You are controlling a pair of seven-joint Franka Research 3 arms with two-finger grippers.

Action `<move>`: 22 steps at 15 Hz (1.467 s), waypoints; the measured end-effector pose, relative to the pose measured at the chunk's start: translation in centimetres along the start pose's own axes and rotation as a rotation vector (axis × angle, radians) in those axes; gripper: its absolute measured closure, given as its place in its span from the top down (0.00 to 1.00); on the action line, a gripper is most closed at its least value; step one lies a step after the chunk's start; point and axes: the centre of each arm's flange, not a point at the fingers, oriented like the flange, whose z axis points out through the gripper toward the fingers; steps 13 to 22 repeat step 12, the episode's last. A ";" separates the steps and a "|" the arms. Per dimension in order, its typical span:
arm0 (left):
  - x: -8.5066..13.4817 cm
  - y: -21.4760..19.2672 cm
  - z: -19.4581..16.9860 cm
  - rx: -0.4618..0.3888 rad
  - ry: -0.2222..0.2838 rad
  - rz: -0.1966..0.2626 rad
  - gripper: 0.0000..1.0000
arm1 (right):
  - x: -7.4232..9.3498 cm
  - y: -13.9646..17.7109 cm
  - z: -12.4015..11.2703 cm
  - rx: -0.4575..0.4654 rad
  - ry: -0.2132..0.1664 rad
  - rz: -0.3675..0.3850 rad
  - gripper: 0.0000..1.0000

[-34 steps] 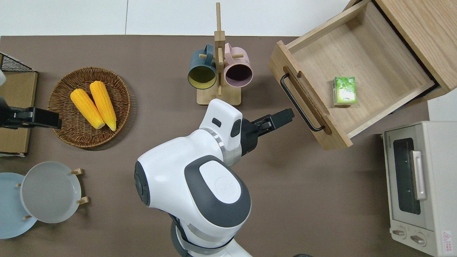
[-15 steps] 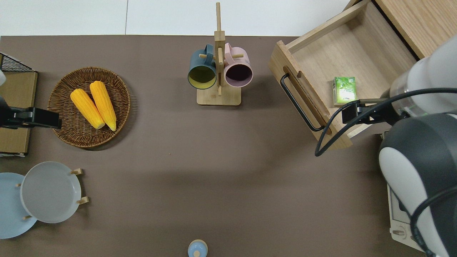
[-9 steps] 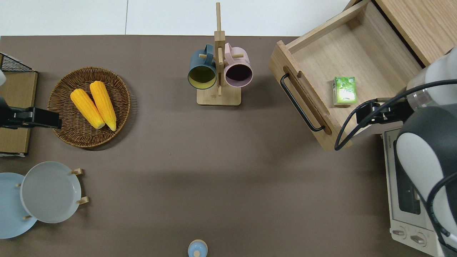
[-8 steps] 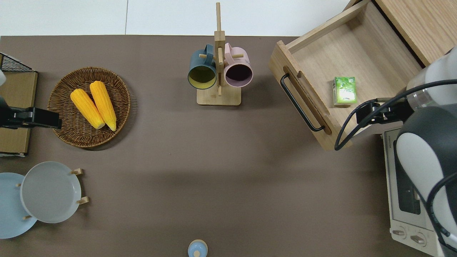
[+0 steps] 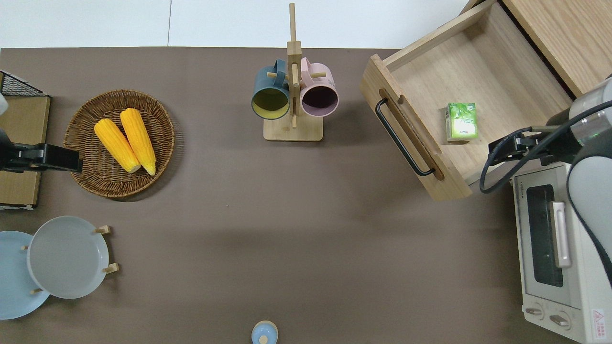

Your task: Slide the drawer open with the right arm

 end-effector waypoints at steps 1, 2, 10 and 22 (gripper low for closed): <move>0.0 0.0 0.0 0.000 0.000 0.000 0.99 | 0.0 0.0 0.0 -0.001 0.001 0.000 0.99; 0.0 0.0 0.0 0.000 0.000 0.000 1.00 | 0.0 0.0 0.0 -0.001 0.001 0.000 0.99; 0.0 0.0 0.0 0.000 0.000 0.000 1.00 | -0.3 0.1 -0.6 0.000 0.011 -0.002 0.99; 0.0 0.0 0.0 0.000 0.000 0.000 1.00 | -0.3 0.1 -0.6 0.000 0.011 -0.002 0.99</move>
